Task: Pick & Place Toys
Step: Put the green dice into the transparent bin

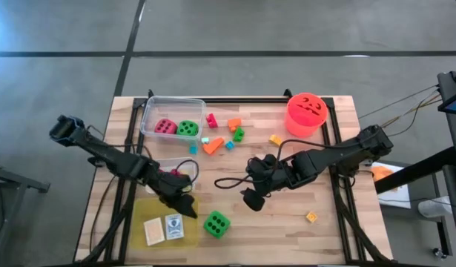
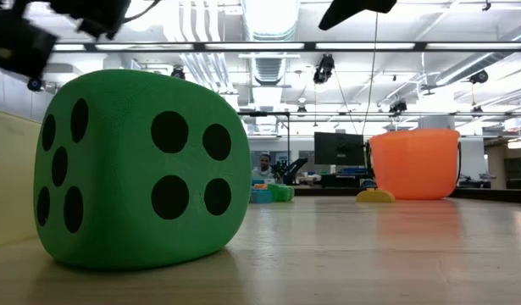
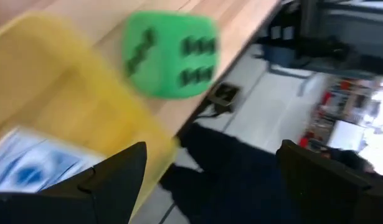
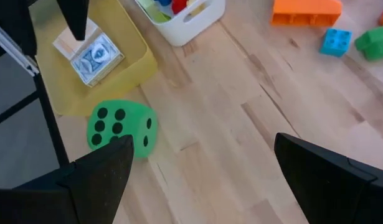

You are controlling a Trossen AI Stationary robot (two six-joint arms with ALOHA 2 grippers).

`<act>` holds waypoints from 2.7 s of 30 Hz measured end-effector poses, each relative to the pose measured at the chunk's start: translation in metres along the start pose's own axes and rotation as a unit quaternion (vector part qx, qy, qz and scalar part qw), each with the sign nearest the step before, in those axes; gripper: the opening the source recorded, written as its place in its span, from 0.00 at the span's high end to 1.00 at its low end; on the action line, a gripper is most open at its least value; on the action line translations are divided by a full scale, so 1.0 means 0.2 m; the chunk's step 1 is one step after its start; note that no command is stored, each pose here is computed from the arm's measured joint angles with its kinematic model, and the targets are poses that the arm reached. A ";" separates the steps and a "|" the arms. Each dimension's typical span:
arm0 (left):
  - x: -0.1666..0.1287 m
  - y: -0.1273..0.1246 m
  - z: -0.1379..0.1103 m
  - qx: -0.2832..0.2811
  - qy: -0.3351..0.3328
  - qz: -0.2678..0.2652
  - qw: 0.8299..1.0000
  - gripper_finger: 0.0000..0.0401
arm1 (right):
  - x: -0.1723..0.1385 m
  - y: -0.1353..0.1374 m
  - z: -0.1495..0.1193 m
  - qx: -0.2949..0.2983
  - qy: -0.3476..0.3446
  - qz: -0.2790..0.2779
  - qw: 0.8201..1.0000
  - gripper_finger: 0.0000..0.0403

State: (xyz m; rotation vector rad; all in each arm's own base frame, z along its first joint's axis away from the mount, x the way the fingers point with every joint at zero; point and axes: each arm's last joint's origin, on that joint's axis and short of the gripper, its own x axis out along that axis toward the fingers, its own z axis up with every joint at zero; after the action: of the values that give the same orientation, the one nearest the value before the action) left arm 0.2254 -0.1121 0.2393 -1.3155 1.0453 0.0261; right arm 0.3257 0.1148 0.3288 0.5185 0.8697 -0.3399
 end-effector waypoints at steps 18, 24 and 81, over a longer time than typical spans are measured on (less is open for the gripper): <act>0.14 -0.17 0.13 0.068 0.002 0.121 0.990 0.13 | -0.01 -0.01 -0.05 0.007 0.020 -0.025 0.999 0.05; 0.27 -0.19 0.17 0.082 0.025 0.132 0.988 0.13 | -0.07 0.01 -0.09 0.010 0.010 -0.028 1.000 0.05; 0.57 -0.04 0.25 0.218 0.015 0.149 0.964 0.50 | -0.21 0.01 -0.14 -0.013 -0.020 -0.032 0.999 0.05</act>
State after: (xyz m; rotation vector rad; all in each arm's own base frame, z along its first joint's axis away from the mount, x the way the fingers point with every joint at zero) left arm 0.3246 -0.1352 0.1679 -0.7574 1.1887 0.0019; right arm 0.2830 0.1348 0.3478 0.4596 0.8519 -0.3961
